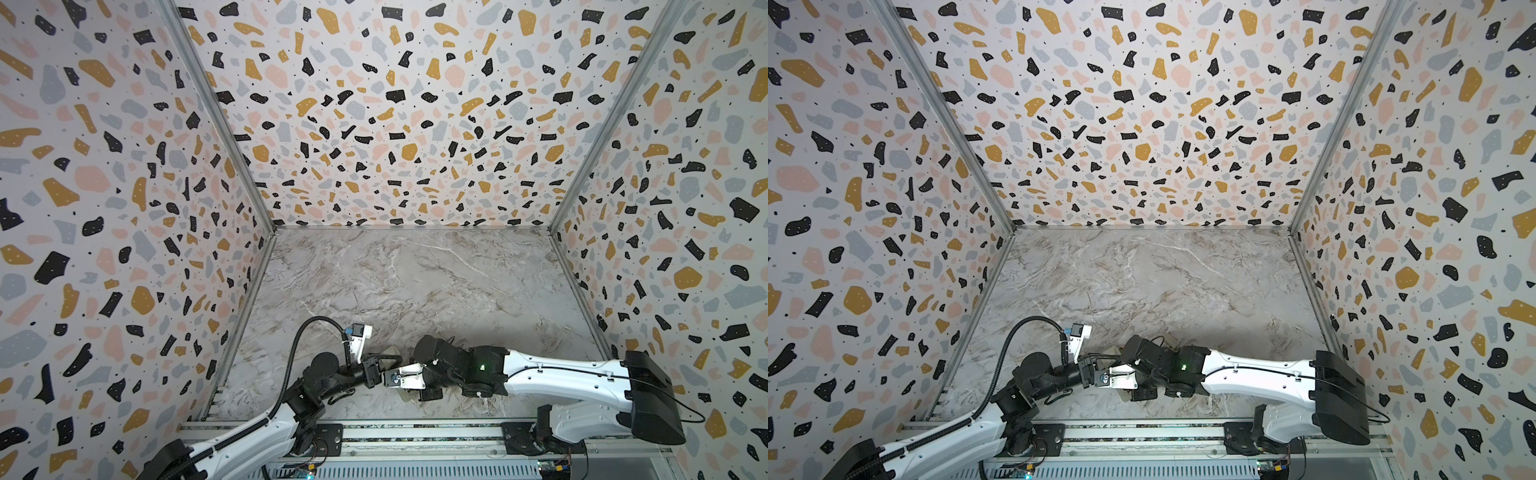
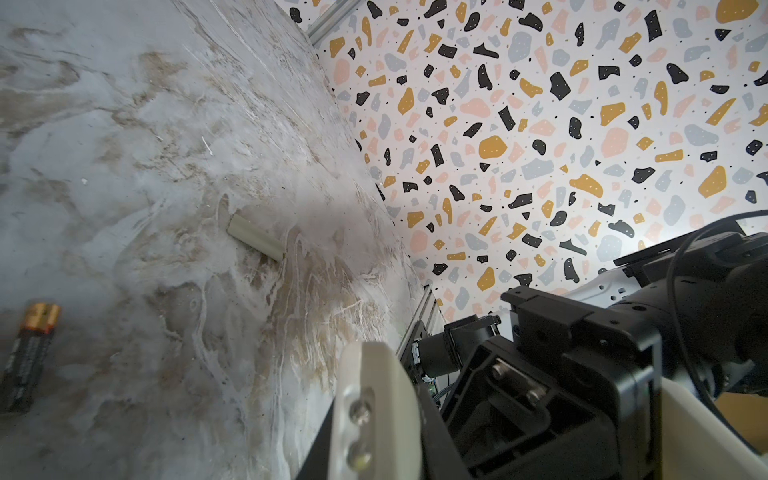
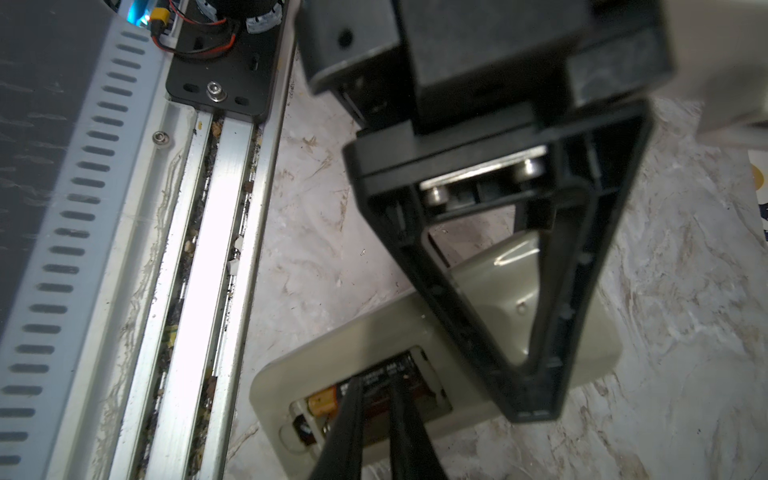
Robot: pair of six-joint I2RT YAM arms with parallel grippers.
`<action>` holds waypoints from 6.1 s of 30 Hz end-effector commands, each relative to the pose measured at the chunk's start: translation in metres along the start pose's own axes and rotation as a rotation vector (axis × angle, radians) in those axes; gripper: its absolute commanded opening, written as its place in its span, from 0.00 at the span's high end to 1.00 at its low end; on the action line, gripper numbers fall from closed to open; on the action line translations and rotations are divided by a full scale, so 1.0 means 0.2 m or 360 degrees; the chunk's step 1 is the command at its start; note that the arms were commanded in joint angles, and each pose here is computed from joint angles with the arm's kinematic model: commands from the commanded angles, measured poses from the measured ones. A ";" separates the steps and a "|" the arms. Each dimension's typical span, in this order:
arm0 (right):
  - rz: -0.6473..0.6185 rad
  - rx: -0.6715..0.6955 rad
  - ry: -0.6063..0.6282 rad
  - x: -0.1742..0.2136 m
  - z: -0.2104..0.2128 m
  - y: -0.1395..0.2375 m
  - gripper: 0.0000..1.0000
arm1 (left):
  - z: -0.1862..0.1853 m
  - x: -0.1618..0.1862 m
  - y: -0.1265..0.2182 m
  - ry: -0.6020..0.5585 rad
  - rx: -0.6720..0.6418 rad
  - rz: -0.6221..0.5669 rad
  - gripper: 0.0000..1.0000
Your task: Load the batteries into the remote control
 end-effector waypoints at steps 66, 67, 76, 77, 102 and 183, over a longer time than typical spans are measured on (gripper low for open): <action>-0.0005 0.0717 -0.1398 0.26 -0.60 -0.36 0.11 | 0.35 -0.48 0.44 -0.0066 -0.0946 -0.0916 1.00; -0.0001 0.0718 -0.1398 0.26 -0.60 -0.37 0.11 | 0.35 -0.48 0.44 -0.0064 -0.0942 -0.0922 1.00; 0.0003 0.0728 -0.1410 0.26 -0.62 -0.46 0.11 | 0.36 -0.48 0.44 -0.0055 -0.0935 -0.0939 1.00; 0.0013 0.0720 -0.1408 0.27 -0.61 -0.48 0.11 | 0.36 -0.47 0.45 -0.0054 -0.0942 -0.0944 1.00; 0.0170 0.0675 -0.1347 0.35 -0.47 -0.60 0.22 | 0.36 -0.48 0.48 -0.0004 -0.0904 -0.1050 1.00; 0.0506 0.0333 -0.1382 0.58 -0.12 -0.38 0.78 | 0.19 -0.34 0.21 -0.0267 -0.0466 -0.0428 1.00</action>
Point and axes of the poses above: each gripper's point midway between its finger pads, its own y axis back along the fingers, its own z axis along the line the jaws close on, x = y × z, the point moved 3 cm from there along y, back along the fingers, and after that the axes turned 1 degree about y, right-handed, at the moved point
